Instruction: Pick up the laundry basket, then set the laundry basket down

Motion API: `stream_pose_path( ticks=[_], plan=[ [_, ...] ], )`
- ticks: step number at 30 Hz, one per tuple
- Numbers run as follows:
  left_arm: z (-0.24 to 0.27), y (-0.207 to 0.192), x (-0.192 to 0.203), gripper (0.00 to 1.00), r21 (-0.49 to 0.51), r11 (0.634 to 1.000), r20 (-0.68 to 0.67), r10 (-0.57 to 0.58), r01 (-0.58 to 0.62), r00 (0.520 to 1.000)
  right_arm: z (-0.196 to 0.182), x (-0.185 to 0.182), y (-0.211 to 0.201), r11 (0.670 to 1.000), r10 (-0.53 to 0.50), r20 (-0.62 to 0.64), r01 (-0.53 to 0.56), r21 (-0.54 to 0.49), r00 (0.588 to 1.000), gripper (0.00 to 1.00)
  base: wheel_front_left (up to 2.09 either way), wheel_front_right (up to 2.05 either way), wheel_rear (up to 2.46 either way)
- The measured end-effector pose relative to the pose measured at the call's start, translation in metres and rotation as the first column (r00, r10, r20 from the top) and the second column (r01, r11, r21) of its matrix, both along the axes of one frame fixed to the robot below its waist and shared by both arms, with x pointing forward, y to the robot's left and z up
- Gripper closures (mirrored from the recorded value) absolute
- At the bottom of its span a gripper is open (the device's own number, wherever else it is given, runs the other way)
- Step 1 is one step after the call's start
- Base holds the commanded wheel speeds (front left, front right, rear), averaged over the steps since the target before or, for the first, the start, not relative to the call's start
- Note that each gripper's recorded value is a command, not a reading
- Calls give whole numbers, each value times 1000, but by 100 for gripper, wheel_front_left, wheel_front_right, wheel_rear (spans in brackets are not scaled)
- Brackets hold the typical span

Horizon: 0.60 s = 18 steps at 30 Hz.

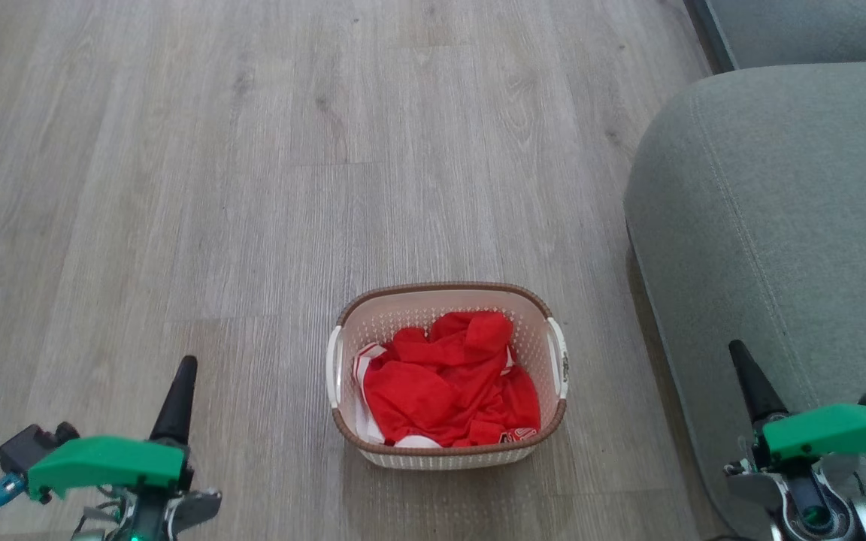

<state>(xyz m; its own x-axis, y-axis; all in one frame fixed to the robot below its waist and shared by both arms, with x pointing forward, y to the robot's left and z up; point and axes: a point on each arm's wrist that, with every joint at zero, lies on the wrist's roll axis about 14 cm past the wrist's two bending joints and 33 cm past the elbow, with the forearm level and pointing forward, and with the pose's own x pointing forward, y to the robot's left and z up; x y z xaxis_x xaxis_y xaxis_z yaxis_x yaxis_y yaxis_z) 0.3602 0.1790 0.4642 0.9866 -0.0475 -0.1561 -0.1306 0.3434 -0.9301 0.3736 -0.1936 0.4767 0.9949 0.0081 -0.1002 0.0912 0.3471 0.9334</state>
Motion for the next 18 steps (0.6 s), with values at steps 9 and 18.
stream_pose_path(
  ticks=[9,18],
  plan=[
    [5,5,5,100,-97,995,14,25,-23,1000,-1,-1,-5,995,-23,-3,23,101,1000,100,0,0,0],
    [6,4,8,100,-196,980,16,36,-32,999,-2,-2,-8,979,-41,-5,41,199,999,100,0,0,0]
  ],
)
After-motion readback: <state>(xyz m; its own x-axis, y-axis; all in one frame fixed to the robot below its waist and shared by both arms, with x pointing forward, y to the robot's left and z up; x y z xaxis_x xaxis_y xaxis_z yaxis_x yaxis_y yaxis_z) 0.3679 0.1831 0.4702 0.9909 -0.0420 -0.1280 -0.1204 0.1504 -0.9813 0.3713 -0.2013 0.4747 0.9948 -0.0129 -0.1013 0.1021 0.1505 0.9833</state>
